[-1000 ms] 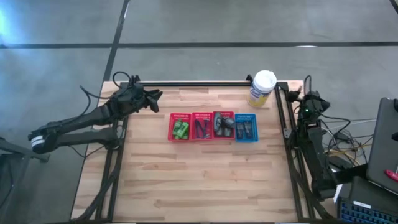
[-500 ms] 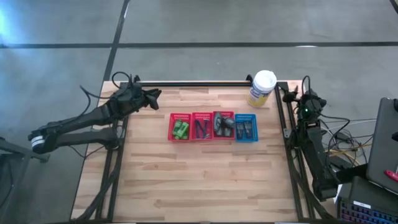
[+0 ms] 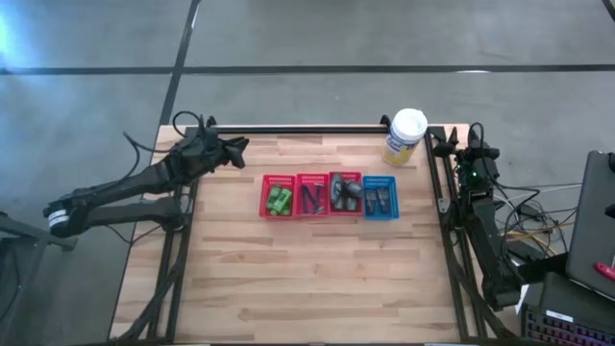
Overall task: Pick & Place Travel size toiletries
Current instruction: Return to Home Position
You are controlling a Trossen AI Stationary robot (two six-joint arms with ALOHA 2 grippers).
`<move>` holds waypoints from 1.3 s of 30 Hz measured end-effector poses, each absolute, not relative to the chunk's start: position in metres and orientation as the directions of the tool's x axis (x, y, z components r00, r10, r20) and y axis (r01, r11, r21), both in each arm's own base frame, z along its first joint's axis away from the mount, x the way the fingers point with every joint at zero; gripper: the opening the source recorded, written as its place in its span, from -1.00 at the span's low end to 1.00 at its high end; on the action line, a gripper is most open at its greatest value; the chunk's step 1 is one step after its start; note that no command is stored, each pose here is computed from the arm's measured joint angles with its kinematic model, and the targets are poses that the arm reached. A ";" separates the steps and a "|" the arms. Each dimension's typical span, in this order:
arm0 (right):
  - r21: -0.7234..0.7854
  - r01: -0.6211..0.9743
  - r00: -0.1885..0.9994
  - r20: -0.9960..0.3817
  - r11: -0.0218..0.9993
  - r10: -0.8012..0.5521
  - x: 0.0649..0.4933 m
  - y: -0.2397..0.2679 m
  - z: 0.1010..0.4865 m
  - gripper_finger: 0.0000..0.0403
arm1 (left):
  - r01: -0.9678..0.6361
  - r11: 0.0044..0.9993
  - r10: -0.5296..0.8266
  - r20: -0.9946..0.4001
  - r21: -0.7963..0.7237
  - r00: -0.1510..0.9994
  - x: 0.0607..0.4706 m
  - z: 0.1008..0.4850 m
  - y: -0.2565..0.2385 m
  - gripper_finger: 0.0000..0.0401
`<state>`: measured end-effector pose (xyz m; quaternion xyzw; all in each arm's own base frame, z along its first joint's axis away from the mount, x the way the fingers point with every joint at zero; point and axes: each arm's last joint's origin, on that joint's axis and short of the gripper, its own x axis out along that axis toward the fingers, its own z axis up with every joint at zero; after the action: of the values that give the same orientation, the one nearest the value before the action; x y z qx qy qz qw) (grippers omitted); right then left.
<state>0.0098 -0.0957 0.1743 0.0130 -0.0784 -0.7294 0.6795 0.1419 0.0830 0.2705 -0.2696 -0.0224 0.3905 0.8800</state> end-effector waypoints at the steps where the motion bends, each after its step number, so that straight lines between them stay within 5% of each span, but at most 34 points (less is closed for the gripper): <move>1: 0.132 0.989 -0.076 0.087 -0.064 -0.993 0.010 -0.096 0.174 0.35 | -0.675 0.550 0.699 -0.170 -0.492 0.694 0.142 0.271 0.083 -0.43; 24: 0.133 0.989 -0.076 0.080 -0.065 -0.994 0.010 -0.096 0.174 0.09 | -0.506 0.657 0.640 0.058 -0.559 0.766 0.144 0.294 0.081 -0.43; 39: 0.133 0.989 -0.078 0.080 -0.067 -0.994 0.010 -0.096 0.174 0.27 | -0.466 0.689 0.637 0.156 -0.555 0.755 0.121 0.303 0.074 -0.43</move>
<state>0.0099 -0.0962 0.1738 0.0158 -0.0761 -0.7301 0.6789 0.1209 0.0742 0.3034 -0.2495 -0.1709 0.3054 0.9029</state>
